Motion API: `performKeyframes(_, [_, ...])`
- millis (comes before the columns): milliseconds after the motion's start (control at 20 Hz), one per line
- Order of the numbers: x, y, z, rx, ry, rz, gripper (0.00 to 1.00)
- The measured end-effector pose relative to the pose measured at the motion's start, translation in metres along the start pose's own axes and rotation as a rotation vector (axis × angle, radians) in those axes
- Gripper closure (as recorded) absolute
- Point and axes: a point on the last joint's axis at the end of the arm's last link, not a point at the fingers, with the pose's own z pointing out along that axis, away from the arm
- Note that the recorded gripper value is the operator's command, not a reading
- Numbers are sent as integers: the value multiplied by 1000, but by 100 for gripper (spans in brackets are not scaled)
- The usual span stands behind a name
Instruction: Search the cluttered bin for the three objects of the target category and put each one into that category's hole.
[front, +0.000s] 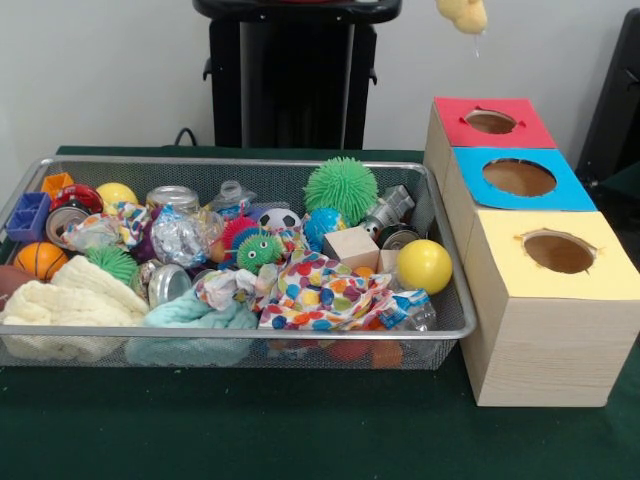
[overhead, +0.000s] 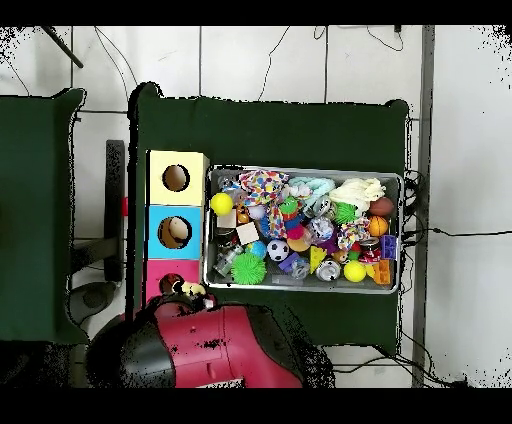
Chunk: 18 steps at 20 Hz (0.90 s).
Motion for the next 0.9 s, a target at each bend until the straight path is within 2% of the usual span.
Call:
performKeyframes(350, [13,7,26,-2,7,30,100])
performKeyframes(900, [35,37,74,11,0,70,100])
